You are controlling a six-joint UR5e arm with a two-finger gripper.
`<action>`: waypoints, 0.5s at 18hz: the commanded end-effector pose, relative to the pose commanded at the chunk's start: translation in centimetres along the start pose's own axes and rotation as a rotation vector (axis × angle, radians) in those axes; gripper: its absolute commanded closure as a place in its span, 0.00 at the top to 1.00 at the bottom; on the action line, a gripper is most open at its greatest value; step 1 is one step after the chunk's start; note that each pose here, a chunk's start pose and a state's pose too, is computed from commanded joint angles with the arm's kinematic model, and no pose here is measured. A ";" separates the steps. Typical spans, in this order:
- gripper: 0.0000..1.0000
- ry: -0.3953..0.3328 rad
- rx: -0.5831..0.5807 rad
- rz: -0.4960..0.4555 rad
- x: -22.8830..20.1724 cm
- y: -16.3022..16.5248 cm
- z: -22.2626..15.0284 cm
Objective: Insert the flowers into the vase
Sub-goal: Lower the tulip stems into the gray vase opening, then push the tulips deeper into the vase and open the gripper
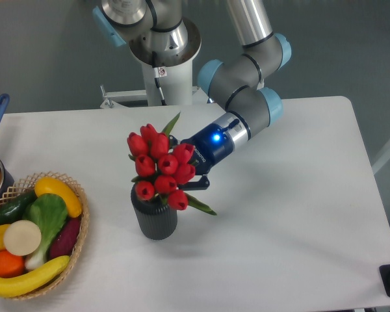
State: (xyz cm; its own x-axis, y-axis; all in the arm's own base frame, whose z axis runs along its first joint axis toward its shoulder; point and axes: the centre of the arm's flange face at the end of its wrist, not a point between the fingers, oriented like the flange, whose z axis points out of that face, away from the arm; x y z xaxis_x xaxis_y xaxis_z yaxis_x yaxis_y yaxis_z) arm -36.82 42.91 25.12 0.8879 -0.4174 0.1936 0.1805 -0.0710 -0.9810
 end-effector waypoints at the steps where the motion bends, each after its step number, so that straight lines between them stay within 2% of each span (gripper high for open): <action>1: 0.22 0.001 0.000 -0.003 0.0 0.3 0.1; 9: 0.22 0.013 -0.003 0.000 0.5 0.2 0.7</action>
State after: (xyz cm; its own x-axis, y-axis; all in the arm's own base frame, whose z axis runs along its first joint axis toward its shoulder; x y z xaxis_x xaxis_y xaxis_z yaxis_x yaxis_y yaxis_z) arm -36.04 43.33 24.99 0.8820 -0.4296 0.1936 0.1795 -0.0735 -0.9810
